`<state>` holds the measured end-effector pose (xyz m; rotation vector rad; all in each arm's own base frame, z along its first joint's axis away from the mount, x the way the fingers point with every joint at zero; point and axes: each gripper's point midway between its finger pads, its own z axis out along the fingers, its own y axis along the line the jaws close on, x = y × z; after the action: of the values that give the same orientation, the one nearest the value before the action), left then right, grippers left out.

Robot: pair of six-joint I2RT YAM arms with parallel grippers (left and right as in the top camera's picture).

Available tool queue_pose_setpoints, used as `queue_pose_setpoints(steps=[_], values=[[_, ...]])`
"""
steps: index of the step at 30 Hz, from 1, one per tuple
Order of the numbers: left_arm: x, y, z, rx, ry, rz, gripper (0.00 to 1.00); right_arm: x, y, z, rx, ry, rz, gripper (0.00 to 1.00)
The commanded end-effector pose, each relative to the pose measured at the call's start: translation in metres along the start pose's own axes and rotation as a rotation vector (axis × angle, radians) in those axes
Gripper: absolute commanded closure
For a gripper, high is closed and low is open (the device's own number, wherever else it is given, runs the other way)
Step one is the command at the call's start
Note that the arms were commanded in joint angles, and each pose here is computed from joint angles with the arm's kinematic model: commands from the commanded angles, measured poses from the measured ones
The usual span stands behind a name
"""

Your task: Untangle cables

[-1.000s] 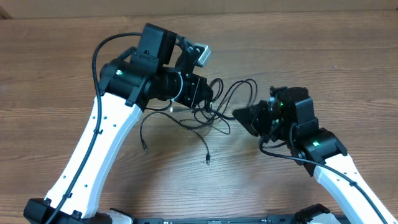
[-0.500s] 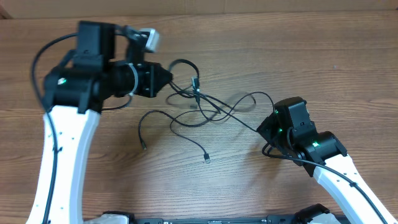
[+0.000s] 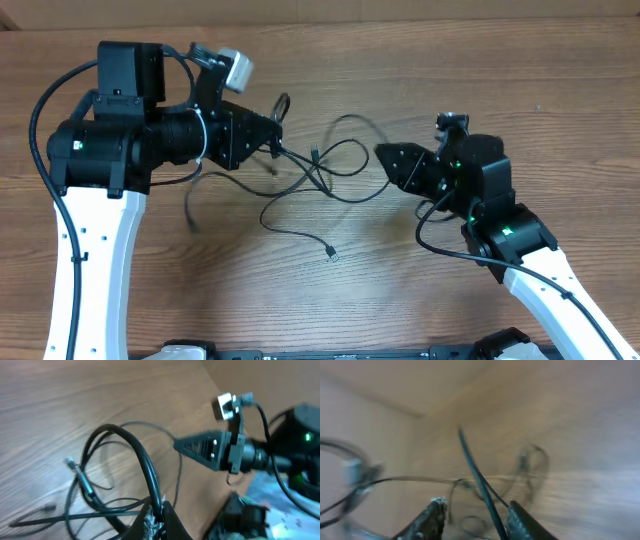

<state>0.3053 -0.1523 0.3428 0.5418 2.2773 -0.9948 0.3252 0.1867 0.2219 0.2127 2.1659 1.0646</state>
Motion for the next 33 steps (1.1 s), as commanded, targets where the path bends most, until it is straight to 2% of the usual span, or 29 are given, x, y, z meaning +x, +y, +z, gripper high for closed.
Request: queue_pose_setpoints(steps=[1,7,13,27,29,31,33], values=[[-0.001,-0.037,-0.002,0.147,-0.011,0.149,0.96,0.015,0.043,-0.006,-0.230,0.101,-0.126,0.58],[0.011,-0.066,0.010,0.236,0.030,0.288,0.96,0.022,0.074,-0.017,-0.403,0.151,-0.188,0.54],[0.022,-0.091,0.020,0.303,0.061,0.411,0.96,0.034,0.079,-0.022,-0.446,0.215,-0.189,0.54],[0.037,-0.111,0.047,0.387,0.139,0.440,0.96,0.035,0.079,-0.022,-0.447,0.219,-0.184,0.57],[0.038,-0.115,0.050,0.400,0.147,0.449,0.96,0.034,0.078,-0.021,-0.439,0.211,-0.183,0.62],[0.039,-0.120,0.053,0.412,0.147,0.466,0.96,0.031,0.075,-0.019,-0.420,0.194,-0.181,0.78],[0.038,-0.121,0.053,0.415,0.141,0.475,0.96,0.029,0.073,-0.018,-0.405,0.185,-0.177,0.85]])
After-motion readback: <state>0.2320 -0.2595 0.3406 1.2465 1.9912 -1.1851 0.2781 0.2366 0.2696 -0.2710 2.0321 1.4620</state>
